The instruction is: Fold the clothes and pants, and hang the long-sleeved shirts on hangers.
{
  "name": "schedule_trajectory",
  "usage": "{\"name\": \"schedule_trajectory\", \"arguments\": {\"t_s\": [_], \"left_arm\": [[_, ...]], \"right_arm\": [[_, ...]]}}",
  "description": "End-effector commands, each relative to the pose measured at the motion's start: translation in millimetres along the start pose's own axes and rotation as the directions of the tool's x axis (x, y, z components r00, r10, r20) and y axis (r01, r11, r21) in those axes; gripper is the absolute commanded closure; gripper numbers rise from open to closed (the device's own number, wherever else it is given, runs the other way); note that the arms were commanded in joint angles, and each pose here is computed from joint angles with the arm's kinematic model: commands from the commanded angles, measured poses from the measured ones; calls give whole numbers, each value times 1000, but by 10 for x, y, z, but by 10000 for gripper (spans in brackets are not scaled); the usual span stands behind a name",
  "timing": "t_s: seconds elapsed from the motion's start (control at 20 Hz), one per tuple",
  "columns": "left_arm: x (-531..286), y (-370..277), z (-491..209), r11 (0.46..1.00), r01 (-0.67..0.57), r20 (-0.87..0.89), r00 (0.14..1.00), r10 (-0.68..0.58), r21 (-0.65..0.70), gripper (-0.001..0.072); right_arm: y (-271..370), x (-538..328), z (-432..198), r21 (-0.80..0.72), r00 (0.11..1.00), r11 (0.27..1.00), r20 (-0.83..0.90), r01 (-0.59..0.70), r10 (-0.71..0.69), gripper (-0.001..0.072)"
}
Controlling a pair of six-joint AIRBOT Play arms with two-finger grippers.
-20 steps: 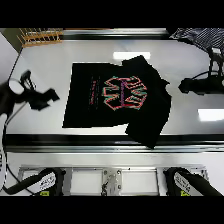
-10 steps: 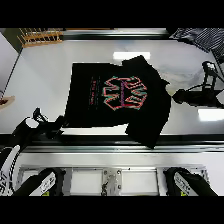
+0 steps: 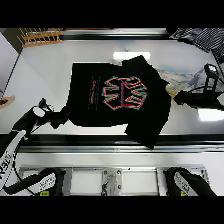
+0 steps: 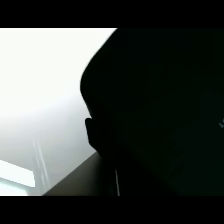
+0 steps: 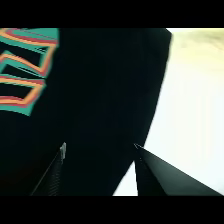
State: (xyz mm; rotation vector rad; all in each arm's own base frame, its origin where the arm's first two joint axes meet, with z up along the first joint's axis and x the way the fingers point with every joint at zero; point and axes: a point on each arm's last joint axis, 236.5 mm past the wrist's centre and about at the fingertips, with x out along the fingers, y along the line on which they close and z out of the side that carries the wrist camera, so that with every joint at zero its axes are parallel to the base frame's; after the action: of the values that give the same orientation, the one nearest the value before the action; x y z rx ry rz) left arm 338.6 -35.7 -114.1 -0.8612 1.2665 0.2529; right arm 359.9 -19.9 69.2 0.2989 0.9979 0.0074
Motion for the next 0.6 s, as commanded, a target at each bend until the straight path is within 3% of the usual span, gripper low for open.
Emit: {"name": "schedule_trajectory", "arguments": {"t_s": [0.0,0.1,0.55], "left_arm": [[-118,-156,162,996,3,36,999,-6,86,701],[-197,-207,169,991,15,47,999,-21,136,701],[-262,-240,148,983,21,47,998,-30,183,701]], "right_arm": [[-481,152,-389,111,990,992,-133,53,-38,196],[-697,383,-721,211,974,977,-227,20,29,90],[-435,1356,-1209,441,871,870,-312,-221,379,138]]}}
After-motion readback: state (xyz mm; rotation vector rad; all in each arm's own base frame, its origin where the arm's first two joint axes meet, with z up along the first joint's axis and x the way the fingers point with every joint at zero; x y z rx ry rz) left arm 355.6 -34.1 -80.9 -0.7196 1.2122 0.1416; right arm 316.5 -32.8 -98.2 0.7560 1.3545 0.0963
